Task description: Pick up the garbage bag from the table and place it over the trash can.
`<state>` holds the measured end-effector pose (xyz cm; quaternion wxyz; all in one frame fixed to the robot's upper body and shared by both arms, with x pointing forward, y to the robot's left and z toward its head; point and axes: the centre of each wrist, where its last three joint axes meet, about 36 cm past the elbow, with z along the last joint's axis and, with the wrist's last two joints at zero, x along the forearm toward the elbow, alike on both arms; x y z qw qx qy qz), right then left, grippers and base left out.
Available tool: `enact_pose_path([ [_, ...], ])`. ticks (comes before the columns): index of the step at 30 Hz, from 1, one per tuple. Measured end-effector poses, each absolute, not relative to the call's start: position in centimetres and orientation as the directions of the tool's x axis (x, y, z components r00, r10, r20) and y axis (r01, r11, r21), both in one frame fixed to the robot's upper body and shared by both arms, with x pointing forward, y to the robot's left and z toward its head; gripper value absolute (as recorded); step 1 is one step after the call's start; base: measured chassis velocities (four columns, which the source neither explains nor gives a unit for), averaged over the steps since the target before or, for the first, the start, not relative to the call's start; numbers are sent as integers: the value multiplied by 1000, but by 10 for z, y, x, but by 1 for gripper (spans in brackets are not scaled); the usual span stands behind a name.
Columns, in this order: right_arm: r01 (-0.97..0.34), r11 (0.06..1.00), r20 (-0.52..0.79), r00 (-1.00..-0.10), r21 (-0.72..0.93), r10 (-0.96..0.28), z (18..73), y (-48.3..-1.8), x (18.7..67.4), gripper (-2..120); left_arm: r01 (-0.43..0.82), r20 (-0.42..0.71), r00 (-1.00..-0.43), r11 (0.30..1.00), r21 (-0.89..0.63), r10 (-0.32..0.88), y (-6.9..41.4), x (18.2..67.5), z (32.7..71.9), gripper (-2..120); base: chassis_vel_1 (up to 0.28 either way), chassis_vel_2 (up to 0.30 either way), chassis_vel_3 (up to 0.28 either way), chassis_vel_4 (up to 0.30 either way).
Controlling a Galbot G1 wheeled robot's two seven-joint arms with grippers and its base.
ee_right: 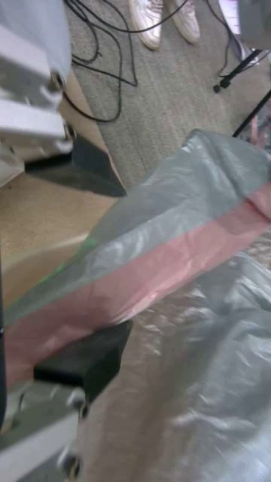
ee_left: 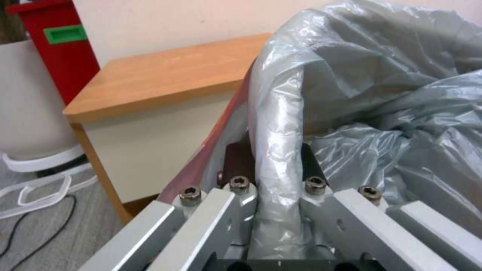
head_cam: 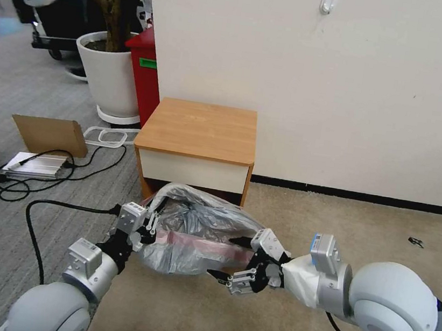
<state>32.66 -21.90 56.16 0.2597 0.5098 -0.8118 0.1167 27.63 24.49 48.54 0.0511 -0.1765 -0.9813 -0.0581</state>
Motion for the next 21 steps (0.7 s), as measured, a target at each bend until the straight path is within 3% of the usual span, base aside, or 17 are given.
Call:
enact_pose_path([
  [3,-891,448,549,-343,66,-762,560,-218,326,50,354,122,-931,932,82,343,245,276,485,5,0,0,0,0],
  [9,-896,441,552,-339,58,-762,560,-216,325,36,356,120,-931,931,77,346,245,278,486,5,0,0,0,0],
  [18,-905,424,535,-337,43,-775,565,-211,317,2,342,148,-932,938,58,331,246,282,475,5,0,0,0,0],
  [21,-909,414,529,-329,47,-783,565,-209,312,0,338,161,-931,940,45,327,245,282,473,5,0,0,0,0],
])
